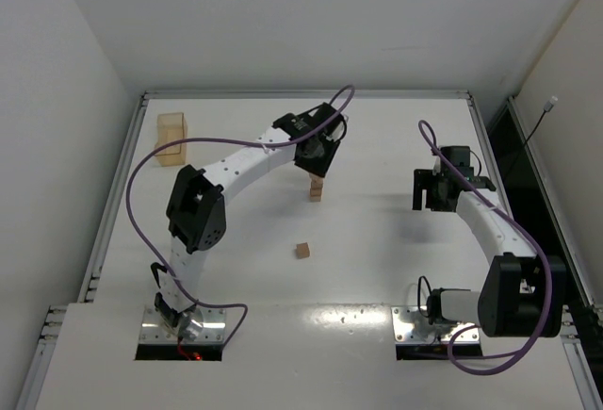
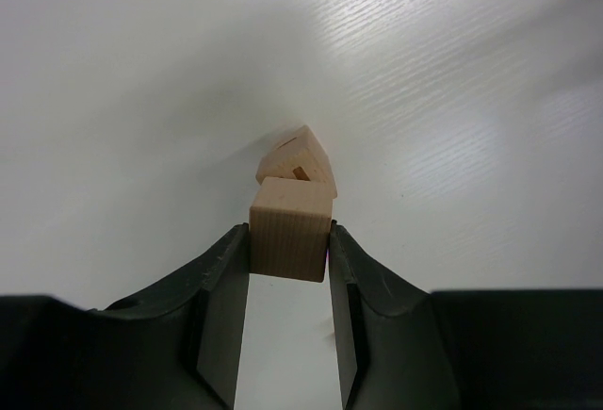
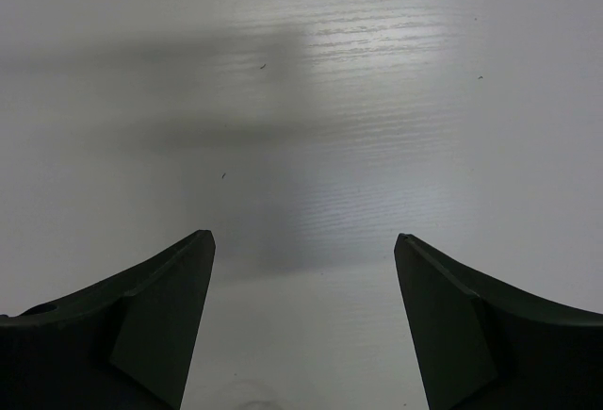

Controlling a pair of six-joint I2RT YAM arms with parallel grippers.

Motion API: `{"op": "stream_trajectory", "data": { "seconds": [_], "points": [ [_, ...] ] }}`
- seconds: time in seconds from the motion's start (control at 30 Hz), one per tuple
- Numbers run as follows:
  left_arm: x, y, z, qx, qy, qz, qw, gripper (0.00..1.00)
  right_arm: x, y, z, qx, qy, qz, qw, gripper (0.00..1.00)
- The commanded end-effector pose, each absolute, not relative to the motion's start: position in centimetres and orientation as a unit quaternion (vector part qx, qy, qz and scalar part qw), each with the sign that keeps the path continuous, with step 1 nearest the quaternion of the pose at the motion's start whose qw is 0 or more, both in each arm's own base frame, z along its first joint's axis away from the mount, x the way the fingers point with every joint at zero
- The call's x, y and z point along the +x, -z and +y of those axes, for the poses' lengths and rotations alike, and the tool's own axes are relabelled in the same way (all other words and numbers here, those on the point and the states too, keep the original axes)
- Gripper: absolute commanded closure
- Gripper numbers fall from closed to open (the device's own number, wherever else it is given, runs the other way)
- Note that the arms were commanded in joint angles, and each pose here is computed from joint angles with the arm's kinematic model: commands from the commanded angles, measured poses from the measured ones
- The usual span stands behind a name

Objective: Build the wood block tower

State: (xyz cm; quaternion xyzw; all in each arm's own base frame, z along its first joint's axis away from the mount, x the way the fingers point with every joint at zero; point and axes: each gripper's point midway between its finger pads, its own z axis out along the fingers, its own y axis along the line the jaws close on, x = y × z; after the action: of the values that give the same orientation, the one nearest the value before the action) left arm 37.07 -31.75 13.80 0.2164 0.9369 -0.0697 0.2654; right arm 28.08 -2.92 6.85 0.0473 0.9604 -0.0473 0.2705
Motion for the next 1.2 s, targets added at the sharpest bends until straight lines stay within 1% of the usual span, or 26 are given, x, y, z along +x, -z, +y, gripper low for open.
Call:
{"op": "stream_trajectory", "data": {
  "seconds": [0.0, 0.1, 0.2, 0.5, 1.07, 1.17],
  "points": [
    [37.6, -14.6, -32.5, 0.218, 0.079, 0.933, 0.275, 1.0, 29.5, -8.6, -2.8, 0.056, 0.038, 0.95, 0.306, 0.26],
    [37.6, -14.6, -32.5, 0.218, 0.079, 0.933, 0.275, 1.0, 29.5, -8.6, -2.8, 0.056, 0.038, 0.95, 0.306, 0.26],
    [37.5, -14.6, -32.6, 0.219, 0.083, 0.933, 0.273, 0.96, 29.5, -8.6, -2.8, 0.056, 0.038, 0.95, 0.306, 0.26],
    [37.5, -13.7, -32.6, 0.224, 0.077, 0.934, 0.266, 0.89, 29.4, -8.4, -2.8, 0.056, 0.038, 0.951, 0.301, 0.26],
    [38.1, -13.9, -32.2, 0.214, 0.061, 0.935, 0.275, 0.89, 29.4, -8.1, -2.6, 0.054, 0.034, 0.953, 0.297, 0.26],
    [38.1, -13.9, -32.2, 0.214, 0.061, 0.935, 0.275, 0.82, 29.4, -8.1, -2.5, 0.053, 0.03, 0.953, 0.297, 0.26]
  ]
}}
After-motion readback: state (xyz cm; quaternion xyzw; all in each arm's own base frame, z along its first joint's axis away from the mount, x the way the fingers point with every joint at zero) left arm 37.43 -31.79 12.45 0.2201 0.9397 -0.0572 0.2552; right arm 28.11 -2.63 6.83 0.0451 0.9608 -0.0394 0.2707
